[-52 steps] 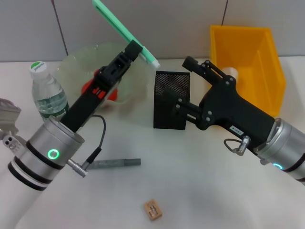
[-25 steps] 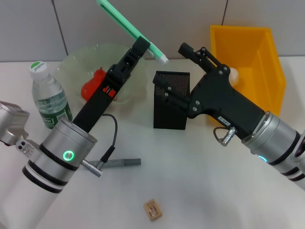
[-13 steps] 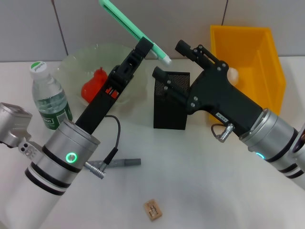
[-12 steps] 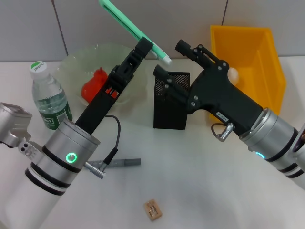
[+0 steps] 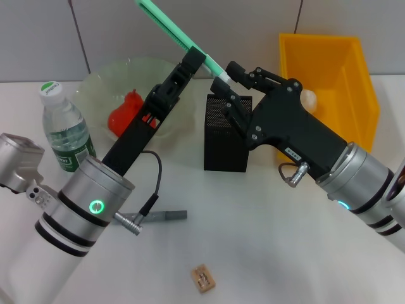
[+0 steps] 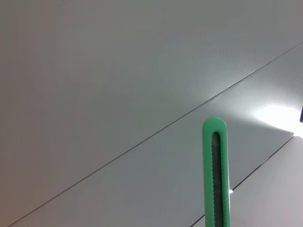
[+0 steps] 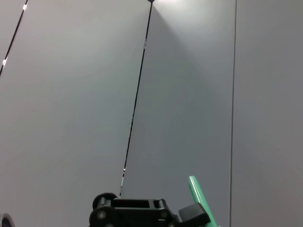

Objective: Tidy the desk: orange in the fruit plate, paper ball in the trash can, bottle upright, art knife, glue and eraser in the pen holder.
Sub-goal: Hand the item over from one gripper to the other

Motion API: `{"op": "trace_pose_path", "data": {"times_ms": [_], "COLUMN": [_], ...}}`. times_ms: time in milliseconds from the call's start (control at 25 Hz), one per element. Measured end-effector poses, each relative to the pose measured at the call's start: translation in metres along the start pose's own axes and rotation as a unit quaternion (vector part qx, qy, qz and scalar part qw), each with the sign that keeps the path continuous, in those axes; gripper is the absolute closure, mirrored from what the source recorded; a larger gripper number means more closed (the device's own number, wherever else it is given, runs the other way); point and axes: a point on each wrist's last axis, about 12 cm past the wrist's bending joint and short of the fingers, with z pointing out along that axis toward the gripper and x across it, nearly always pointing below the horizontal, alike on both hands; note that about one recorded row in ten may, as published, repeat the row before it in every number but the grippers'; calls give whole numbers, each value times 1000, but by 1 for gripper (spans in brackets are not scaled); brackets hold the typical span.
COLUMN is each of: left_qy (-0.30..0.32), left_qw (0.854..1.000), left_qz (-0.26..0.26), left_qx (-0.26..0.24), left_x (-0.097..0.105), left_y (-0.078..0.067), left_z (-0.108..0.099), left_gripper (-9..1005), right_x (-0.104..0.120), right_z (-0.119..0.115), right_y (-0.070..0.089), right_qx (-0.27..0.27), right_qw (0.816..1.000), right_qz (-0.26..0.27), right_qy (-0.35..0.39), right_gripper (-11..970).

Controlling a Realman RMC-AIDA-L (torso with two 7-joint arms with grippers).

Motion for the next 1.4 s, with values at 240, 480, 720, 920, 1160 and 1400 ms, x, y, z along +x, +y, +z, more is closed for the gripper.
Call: {"op": "trace_pose_path", "data": {"times_ms": [240, 480, 720, 920, 1160, 1400], "left_qy": [0, 0, 0, 3, 7, 4], "left_qw": [1000, 1000, 1000, 1000, 1000, 1000], "left_qz": [2, 5, 5, 5, 9, 7], "left_qx": [-1, -2, -3, 1, 5, 3], "left_x": [0, 0, 0, 1, 3, 5], "left_y": [0, 1, 1, 0, -1, -2], "left_z": [1, 1, 1, 1, 3, 1], "left_gripper": [771, 770, 768, 767, 765, 764], "right_x": [0, 0, -1, -1, -2, -2], "right_z": [1, 3, 4, 4, 3, 1], "right_y": [0, 0, 0, 0, 0, 1], "right_qx": [-2, -4, -4, -3, -3, -3], "right_qw": [1000, 1000, 1000, 1000, 1000, 1000], "right_qz": [0, -1, -1, -1, 2, 3], "right_qy": [1, 0, -1, -3, -6, -7], "right_gripper": [672, 694, 697, 747, 804, 821]}}
